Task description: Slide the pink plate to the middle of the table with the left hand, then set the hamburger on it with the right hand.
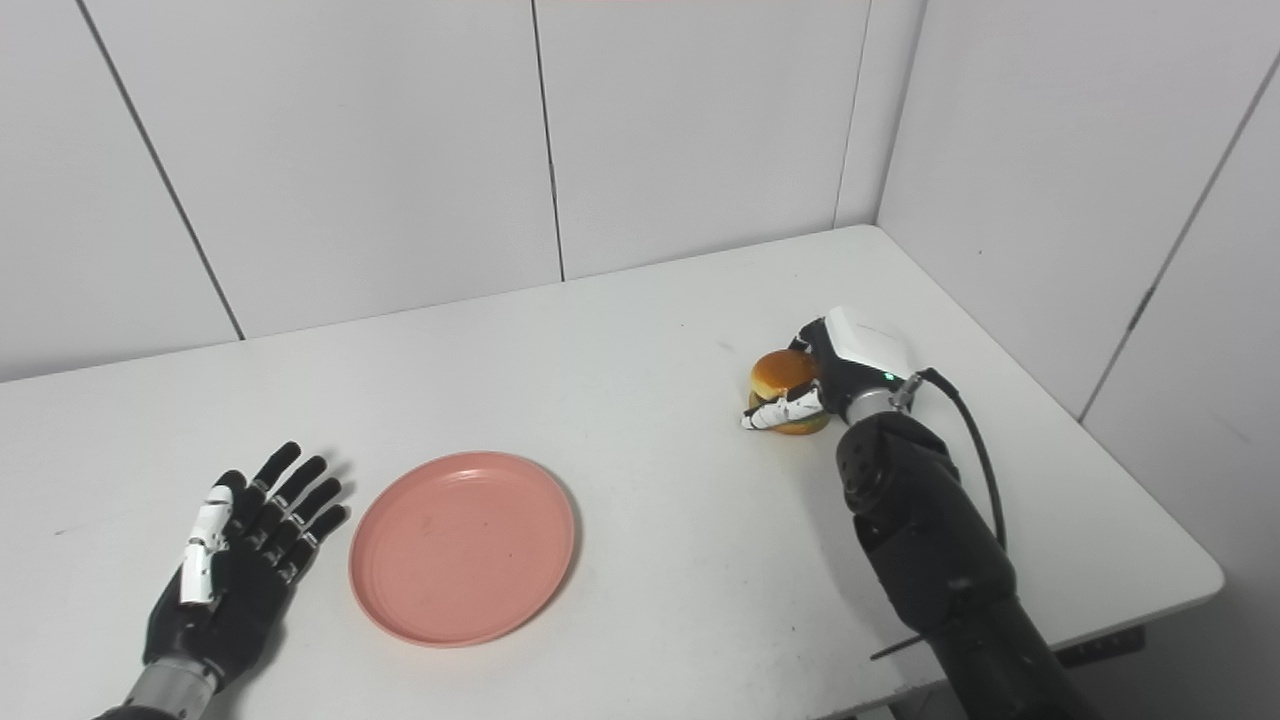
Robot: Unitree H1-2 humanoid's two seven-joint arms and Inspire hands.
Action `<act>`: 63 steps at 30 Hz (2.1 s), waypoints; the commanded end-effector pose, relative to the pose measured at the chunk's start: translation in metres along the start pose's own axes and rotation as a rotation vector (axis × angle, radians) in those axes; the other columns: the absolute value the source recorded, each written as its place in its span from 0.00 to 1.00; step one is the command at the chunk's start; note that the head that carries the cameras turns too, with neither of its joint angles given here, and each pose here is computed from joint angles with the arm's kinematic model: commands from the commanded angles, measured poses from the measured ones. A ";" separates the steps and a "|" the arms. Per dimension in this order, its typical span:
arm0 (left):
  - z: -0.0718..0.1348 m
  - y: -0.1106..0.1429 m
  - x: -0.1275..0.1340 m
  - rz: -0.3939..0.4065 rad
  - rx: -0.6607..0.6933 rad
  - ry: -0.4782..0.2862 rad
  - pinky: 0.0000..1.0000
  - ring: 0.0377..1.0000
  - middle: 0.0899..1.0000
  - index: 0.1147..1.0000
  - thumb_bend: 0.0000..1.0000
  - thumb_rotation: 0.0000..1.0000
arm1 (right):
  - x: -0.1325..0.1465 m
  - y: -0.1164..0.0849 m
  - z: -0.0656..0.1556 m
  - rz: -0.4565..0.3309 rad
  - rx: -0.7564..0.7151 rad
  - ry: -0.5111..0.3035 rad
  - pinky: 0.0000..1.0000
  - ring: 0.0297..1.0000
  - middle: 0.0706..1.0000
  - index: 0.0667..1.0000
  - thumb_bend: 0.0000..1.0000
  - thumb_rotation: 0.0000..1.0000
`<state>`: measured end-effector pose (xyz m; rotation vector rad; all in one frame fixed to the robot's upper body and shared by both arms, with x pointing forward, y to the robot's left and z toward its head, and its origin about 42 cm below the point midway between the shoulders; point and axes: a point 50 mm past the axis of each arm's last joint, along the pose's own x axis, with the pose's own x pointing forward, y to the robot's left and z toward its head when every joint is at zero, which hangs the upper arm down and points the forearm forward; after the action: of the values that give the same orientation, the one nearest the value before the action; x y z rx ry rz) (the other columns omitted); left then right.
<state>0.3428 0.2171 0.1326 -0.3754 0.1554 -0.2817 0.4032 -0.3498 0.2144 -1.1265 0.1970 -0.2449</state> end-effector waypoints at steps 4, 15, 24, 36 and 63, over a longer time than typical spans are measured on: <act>0.003 -0.008 0.003 0.002 0.008 0.004 0.90 0.90 0.90 0.88 0.32 1.00 | -0.013 -0.040 0.032 -0.125 0.042 -0.117 0.32 0.37 0.42 0.46 0.52 0.21; 0.000 -0.026 0.006 -0.002 0.017 -0.001 0.91 0.91 0.91 0.89 0.31 1.00 | -0.043 -0.049 0.090 -0.130 0.078 -0.346 0.26 0.30 0.34 0.40 0.52 0.15; -0.004 -0.044 0.011 0.015 0.018 -0.004 0.89 0.88 0.88 0.87 0.31 1.00 | -0.064 -0.038 0.139 -0.084 0.097 -0.496 0.27 0.32 0.36 0.43 0.53 0.14; -0.006 -0.061 0.017 0.025 0.009 -0.013 0.87 0.87 0.87 0.86 0.33 1.00 | -0.081 0.011 0.197 0.050 0.124 -0.616 0.24 0.31 0.36 0.44 0.55 0.13; -0.003 -0.067 0.019 0.029 0.014 -0.003 0.88 0.87 0.88 0.86 0.33 1.00 | -0.108 0.091 0.218 0.271 0.055 -0.683 0.23 0.29 0.35 0.49 0.56 0.13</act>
<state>0.3376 0.1555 0.1407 -0.3617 0.1824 -0.2324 0.3665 -0.0991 0.2088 -1.0526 -0.1841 0.3921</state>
